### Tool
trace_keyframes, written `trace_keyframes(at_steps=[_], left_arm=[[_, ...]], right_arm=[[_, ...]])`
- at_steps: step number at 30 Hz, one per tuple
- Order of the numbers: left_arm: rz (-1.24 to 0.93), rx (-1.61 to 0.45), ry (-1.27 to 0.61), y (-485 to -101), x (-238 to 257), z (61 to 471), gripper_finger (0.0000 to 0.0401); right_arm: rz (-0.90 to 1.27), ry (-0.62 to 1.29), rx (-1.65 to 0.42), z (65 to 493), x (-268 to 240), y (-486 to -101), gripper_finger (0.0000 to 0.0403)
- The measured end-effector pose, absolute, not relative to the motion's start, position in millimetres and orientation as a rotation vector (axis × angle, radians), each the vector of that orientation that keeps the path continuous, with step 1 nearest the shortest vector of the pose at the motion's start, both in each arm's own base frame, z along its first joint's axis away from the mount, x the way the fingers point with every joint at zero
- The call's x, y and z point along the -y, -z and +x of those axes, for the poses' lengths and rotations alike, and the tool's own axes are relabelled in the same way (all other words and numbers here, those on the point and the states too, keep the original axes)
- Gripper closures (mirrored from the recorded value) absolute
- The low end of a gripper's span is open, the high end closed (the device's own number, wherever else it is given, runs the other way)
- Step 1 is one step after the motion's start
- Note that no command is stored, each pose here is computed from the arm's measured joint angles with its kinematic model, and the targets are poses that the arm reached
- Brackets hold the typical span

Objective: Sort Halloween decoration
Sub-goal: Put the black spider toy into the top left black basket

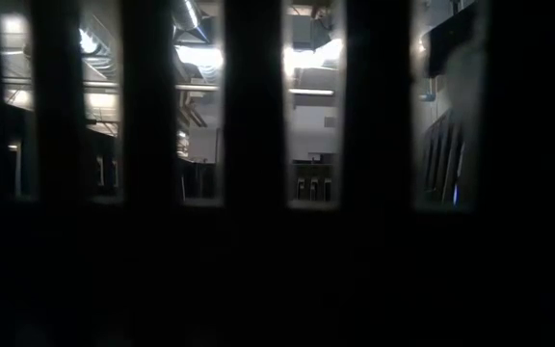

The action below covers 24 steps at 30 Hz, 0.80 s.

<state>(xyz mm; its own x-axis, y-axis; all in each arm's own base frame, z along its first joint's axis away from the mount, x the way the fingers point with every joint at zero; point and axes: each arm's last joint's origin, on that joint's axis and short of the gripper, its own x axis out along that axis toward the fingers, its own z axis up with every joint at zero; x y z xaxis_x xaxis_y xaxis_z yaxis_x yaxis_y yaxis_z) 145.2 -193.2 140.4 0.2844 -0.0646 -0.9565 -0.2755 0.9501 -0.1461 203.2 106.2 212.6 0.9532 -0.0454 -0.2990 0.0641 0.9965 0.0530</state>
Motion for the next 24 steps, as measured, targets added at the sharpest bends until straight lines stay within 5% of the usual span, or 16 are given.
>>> trace_keyframes(at_steps=[19, 24], left_arm=[[-0.347, -1.273, -0.176, -140.6, 193.1, 145.2, 0.0393], [-0.341, -1.274, -0.180, -140.6, 192.6, 145.0, 0.0399]], right_arm=[[0.062, 0.056, -0.302, 203.2, -106.2, -212.6, 0.0207], [0.063, 0.056, -0.302, 203.3, -106.2, -212.7, 0.0207]])
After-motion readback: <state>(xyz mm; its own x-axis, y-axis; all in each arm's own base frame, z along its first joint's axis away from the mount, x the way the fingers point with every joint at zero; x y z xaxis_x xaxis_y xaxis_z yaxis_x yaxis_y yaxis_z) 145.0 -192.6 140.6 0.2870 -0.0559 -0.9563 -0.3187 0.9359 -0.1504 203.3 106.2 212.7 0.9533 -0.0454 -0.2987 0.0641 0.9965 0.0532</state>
